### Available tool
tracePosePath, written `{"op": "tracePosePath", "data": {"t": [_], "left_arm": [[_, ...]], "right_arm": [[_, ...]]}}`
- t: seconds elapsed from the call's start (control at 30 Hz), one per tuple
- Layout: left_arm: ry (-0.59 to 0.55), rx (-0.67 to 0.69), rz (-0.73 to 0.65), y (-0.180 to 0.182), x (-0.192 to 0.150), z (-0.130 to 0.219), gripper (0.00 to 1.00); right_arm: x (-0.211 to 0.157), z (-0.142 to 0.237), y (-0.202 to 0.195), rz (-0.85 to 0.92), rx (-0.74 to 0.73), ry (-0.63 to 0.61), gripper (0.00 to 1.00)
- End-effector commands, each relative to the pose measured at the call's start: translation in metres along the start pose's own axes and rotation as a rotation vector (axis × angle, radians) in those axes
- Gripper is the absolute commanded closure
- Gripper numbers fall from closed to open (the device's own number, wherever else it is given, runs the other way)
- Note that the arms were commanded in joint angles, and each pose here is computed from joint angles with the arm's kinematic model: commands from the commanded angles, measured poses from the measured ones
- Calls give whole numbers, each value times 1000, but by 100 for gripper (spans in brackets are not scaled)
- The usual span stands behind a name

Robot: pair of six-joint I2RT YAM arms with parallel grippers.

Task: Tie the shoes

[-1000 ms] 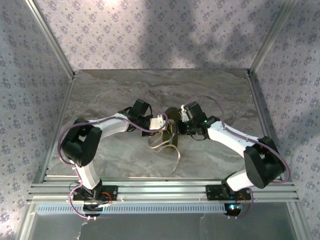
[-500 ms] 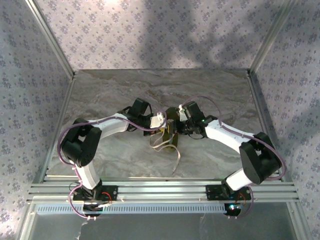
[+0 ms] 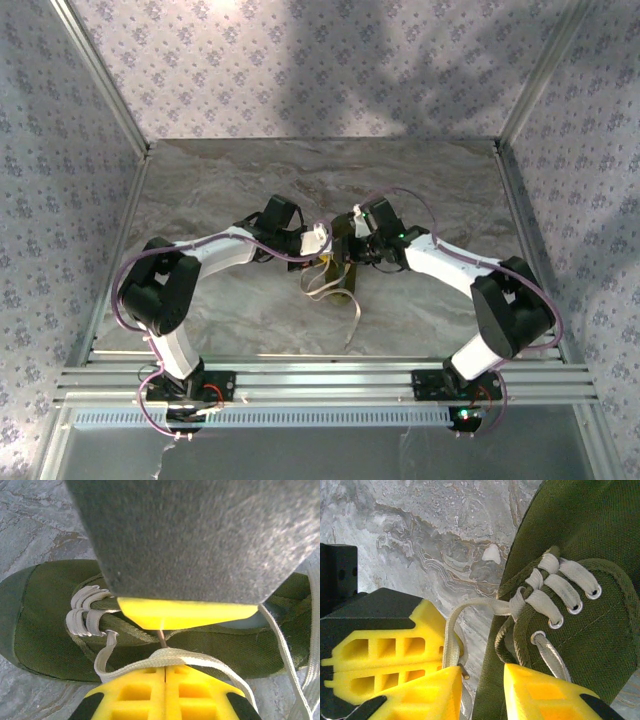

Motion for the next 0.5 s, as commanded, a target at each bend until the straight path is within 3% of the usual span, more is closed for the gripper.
{"op": "tracePosePath", "data": {"t": [0.0,0.17,0.37,0.47], "left_arm": [[-72,-1,-36,2,19,10,100],[-73,0,-37,3,19,11,100],[-60,3,-32,3,17,10,100],[-51,13,-28,3,16,11,99]], "right_arm": [[8,0,8,-3,29,-2,71],[11,-2,9,-1,39,1,73],[12,1,12,14,59,-2,100],[11,6,13,27,57,-19,100]]}}
Point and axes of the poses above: each hand's point on the last joint's axis, 136 mm out from that joint toward the fingers, its own z axis back along the fingers, its own y axis along the line the jaws close on, x = y × z, the point moved 8 cm from there along z, back along the fingers, and after that the axes turned 3 degrees about -z, right-handed, at the moved point
